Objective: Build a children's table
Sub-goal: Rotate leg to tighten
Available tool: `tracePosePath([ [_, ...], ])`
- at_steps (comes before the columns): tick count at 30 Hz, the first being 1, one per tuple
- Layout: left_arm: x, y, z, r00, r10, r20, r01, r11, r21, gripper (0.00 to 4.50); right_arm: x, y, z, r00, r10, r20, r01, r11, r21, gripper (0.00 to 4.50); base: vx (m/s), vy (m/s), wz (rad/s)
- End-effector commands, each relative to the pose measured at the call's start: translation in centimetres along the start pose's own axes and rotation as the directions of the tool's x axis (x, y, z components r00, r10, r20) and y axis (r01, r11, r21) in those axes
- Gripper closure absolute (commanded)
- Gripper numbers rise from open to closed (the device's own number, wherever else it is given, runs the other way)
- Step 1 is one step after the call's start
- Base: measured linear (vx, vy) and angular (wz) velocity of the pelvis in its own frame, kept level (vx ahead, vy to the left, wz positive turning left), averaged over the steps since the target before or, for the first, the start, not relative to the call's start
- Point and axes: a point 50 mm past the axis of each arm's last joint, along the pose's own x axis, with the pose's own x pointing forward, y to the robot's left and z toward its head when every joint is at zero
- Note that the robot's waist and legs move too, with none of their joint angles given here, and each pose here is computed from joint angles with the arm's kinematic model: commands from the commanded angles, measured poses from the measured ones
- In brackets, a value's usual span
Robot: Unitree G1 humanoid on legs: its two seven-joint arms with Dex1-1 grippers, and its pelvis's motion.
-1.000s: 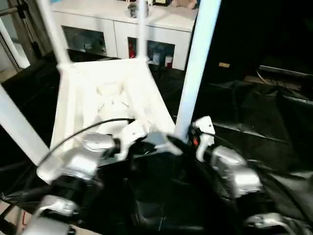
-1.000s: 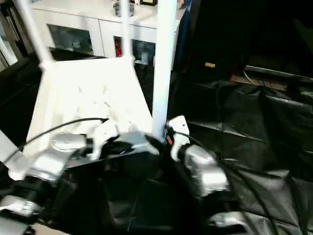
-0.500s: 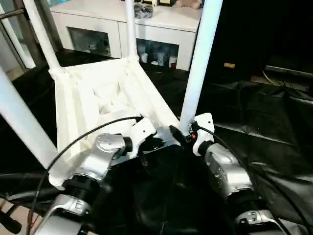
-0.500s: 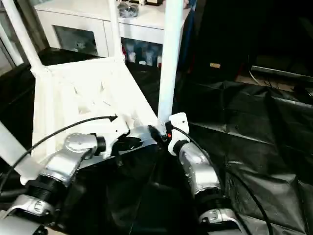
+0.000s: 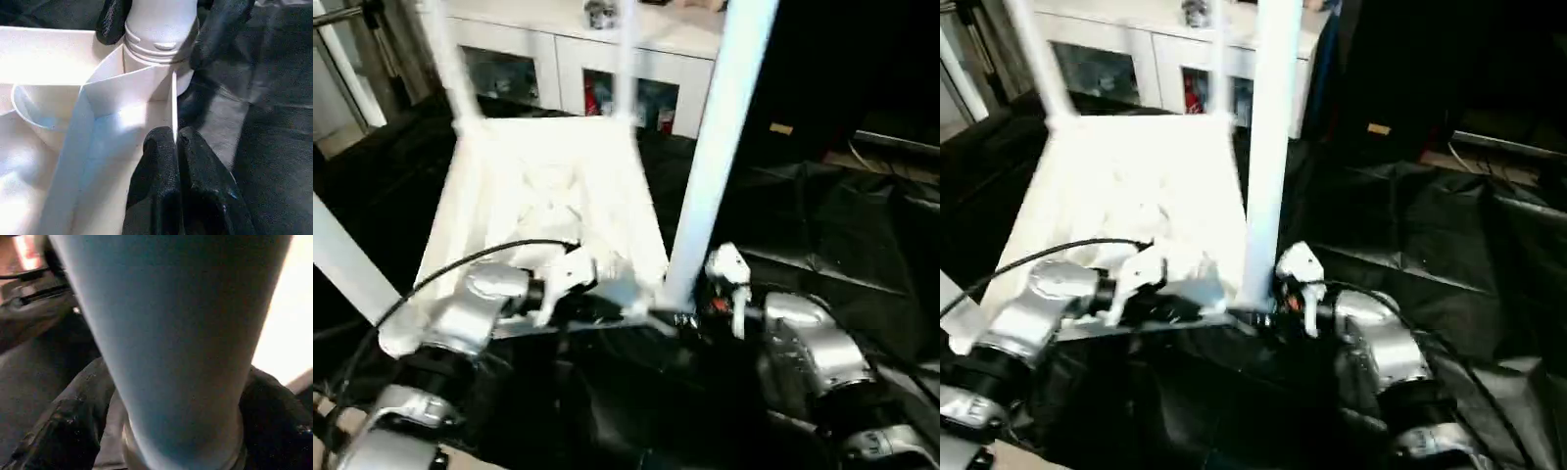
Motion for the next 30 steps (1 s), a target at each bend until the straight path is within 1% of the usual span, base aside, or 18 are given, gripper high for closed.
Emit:
tracePosePath([
  [1, 0.9, -0.7, 0.3, 0.995, -0.098, -0.019, 0.098, 0.995, 0.014, 4.50, 0.7, 1.1, -0.8, 0.994, 0.104, -0.038, -0.103, 0.994, 0.033, 0.96, 0.000, 0.000, 0.00],
  [2, 0.8, -0.7, 0.3, 0.993, -0.115, -0.024, 0.115, 0.993, 0.010, 4.50, 0.6, 1.1, -0.7, 0.993, 0.115, -0.039, -0.114, 0.993, 0.037, 0.96, 0.000, 0.000, 0.00],
  [5, 0.4, -0.8, 0.2, 0.991, -0.133, -0.029, 0.134, 0.991, 0.006, 4.50, 0.5, 1.0, -0.5, 0.990, 0.133, -0.039, -0.131, 0.990, 0.043, 1.32, 0.000, 0.000, 0.00],
  [6, 0.4, -0.8, 0.2, 0.991, -0.133, -0.029, 0.134, 0.991, 0.006, 4.50, 0.5, 1.0, -0.5, 0.990, 0.133, -0.039, -0.131, 0.990, 0.043, 1.32, 0.000, 0.000, 0.00],
  [8, 0.3, -0.8, 0.2, 0.990, -0.135, -0.028, 0.136, 0.991, 0.005, 4.50, 0.5, 1.0, -0.5, 0.990, 0.136, -0.039, -0.135, 0.990, 0.045, 1.56, 0.000, 0.000, 0.00],
  [10, 0.2, -0.8, 0.2, 0.990, -0.136, -0.028, 0.136, 0.991, 0.002, 4.50, 0.6, 1.1, -0.5, 0.989, 0.143, -0.035, -0.141, 0.989, 0.052, 1.69, 0.000, 0.000, 0.00],
  [16, 0.5, -0.6, 0.2, 0.997, -0.073, -0.021, 0.073, 0.997, -0.001, 4.50, 1.2, 1.2, -0.7, 0.996, 0.091, -0.005, -0.091, 0.993, 0.079, 1.85, 0.000, 0.000, 0.00],
  [18, 1.1, -0.1, 0.5, 1.000, 0.004, 0.001, -0.004, 1.000, -0.011, 4.50, 1.8, 0.8, -1.1, 1.000, -0.015, 0.003, 0.014, 0.995, 0.103, 1.86, 0.000, 0.000, 0.00],
  [20, 1.6, 0.0, 0.9, 0.999, 0.033, 0.038, -0.033, 0.999, -0.018, 4.50, 2.2, 0.4, -1.3, 0.995, -0.096, 0.002, 0.095, 0.988, 0.118, 1.87, 0.000, 0.000, 0.00],
  [21, 2.1, 0.2, 1.2, 0.996, 0.070, 0.055, -0.069, 0.997, -0.018, 4.50, 2.6, 0.1, -1.6, 0.985, -0.170, 0.003, 0.168, 0.975, 0.146, 1.87, 0.000, 0.000, 0.00],
  [22, 2.6, 0.3, 1.4, 0.992, 0.108, 0.065, -0.107, 0.994, -0.016, 4.50, 3.0, -0.4, -1.8, 0.961, -0.277, -0.003, 0.273, 0.946, 0.177, 1.87, 0.000, 0.000, 0.00],
  [23, 3.0, 0.5, 1.6, 0.988, 0.137, 0.066, -0.137, 0.991, -0.012, 4.50, 3.3, -0.6, -2.0, 0.943, -0.332, -0.004, 0.326, 0.924, 0.199, 1.88, 0.000, 0.000, 0.00],
  [24, 3.2, 0.5, 1.7, 0.986, 0.154, 0.066, -0.154, 0.988, -0.009, 4.50, 3.5, -0.7, -2.0, 0.932, -0.363, -0.004, 0.355, 0.910, 0.212, 1.88, 0.000, 0.000, 0.00],
  [26, 4.1, 0.6, 2.0, 0.976, 0.203, 0.084, -0.202, 0.979, -0.030, 4.50, 4.2, -0.5, -2.1, 0.911, -0.412, 0.002, 0.401, 0.889, 0.222, 1.88, 0.000, 0.000, 0.00],
  [30, 5.8, 0.3, 2.5, 0.966, 0.243, 0.092, -0.240, 0.970, -0.044, 4.50, 5.7, -0.1, -2.0, 0.872, -0.489, 0.004, 0.474, 0.847, 0.239, 1.88, 0.000, 0.000, 0.00],
])
